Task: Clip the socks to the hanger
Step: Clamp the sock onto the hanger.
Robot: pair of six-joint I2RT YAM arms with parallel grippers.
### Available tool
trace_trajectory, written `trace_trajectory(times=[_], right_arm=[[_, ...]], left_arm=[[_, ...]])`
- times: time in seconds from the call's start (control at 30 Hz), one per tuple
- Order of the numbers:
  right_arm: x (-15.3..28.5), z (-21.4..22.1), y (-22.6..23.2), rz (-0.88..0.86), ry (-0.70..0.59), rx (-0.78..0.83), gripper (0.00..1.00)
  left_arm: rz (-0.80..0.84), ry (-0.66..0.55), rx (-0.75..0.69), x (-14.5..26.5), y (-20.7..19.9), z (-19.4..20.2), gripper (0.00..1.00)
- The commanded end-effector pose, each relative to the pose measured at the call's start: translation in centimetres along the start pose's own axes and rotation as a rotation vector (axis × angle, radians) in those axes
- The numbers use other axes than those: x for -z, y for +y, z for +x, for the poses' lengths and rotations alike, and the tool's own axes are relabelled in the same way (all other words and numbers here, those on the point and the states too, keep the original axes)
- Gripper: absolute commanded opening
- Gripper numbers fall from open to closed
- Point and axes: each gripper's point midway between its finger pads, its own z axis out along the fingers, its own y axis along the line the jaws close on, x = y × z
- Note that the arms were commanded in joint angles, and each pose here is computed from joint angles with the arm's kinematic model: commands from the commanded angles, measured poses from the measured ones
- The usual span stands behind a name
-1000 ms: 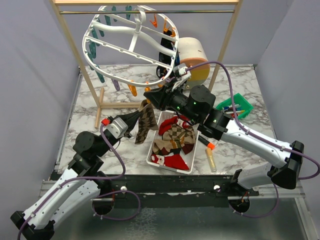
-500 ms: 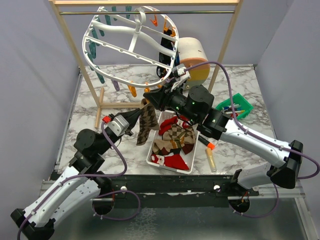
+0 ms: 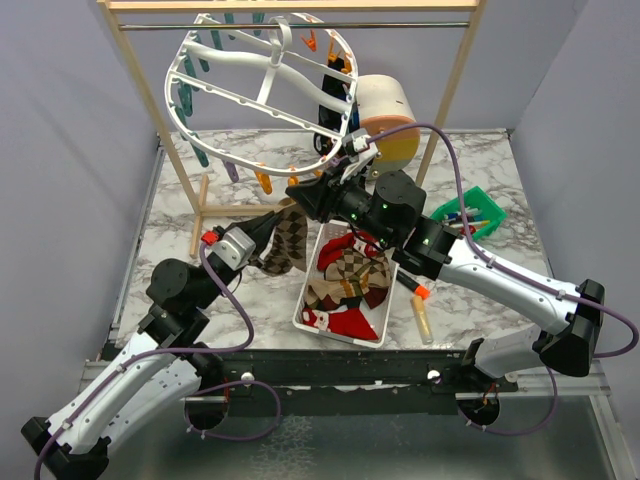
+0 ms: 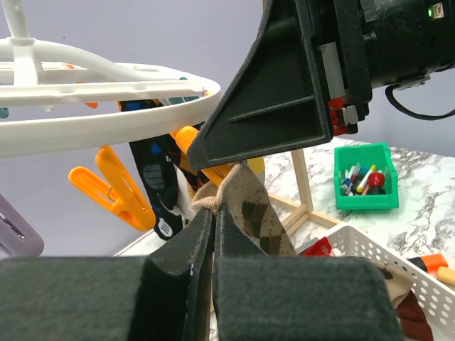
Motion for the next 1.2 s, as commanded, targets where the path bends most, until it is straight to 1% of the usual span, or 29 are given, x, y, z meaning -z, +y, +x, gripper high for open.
trace_trajectory(times=[0.0, 0.07, 0.17, 0.27, 0.4, 0.5, 0.63, 0.7, 0.83, 0.87, 0.9, 1.0, 1.1, 1.17], right_arm=[[0.4, -0.3, -0.1, 0.000, -0.017, -0.018, 0.04], [0.6, -0.5, 0.1, -0.008, -0.021, -0.024, 0.13], [0.7, -0.7, 0.3, -0.016, -0.023, -0.030, 0.31], [0.7, -1.0, 0.7, -0.033, -0.023, -0.038, 0.45], [1.1, -1.8, 1.5, -0.064, -0.027, -0.053, 0.57], [1.5, -2.4, 2.1, -0.086, -0.022, -0.061, 0.63], [2.4, -2.9, 2.6, -0.102, -0.016, -0.072, 0.70], [3.2, -3.1, 2.8, -0.110, -0.013, -0.076, 0.86], [4.8, -3.7, 3.0, -0.118, -0.010, -0.075, 0.98], [5.2, -4.1, 3.0, -0.119, -0.013, -0.073, 1.00], [5.8, -3.6, 3.3, -0.136, 0.016, -0.068, 1.00], [7.7, -4.2, 3.3, -0.143, 0.023, -0.047, 1.00], [9.3, -3.8, 2.1, -0.097, 0.031, -0.006, 1.00], [10.6, -3.5, 0.3, -0.023, 0.014, 0.009, 1.00]], left_arm=[[-0.047, -0.033, -0.021, -0.1, 1.0, -1.2, 0.00], [-0.051, -0.022, -0.027, -0.1, 1.1, -0.9, 0.00], [-0.047, -0.012, -0.033, -0.2, 1.1, -0.7, 0.00], [-0.046, -0.006, -0.034, -0.3, 1.1, -0.6, 0.00], [-0.046, -0.002, -0.035, -0.4, 1.1, -0.5, 0.00], [-0.044, 0.001, -0.039, -0.5, 1.1, -0.5, 0.00], [-0.038, -0.002, -0.037, -0.7, 1.0, -0.7, 0.00], [-0.032, -0.006, -0.034, -0.7, 0.9, -0.9, 0.00], [-0.028, -0.016, -0.027, -0.8, 0.9, -1.4, 0.00], [-0.027, -0.018, -0.024, -0.8, 0.9, -1.5, 0.00], [-0.027, -0.020, -0.021, -0.8, 0.9, -1.5, 0.01], [-0.028, -0.019, -0.019, -0.9, 0.9, -1.5, 0.05], [-0.039, -0.010, -0.023, -0.9, 1.1, -1.3, 0.09], [-0.052, 0.000, -0.023, -0.9, 1.3, -0.9, 0.12]])
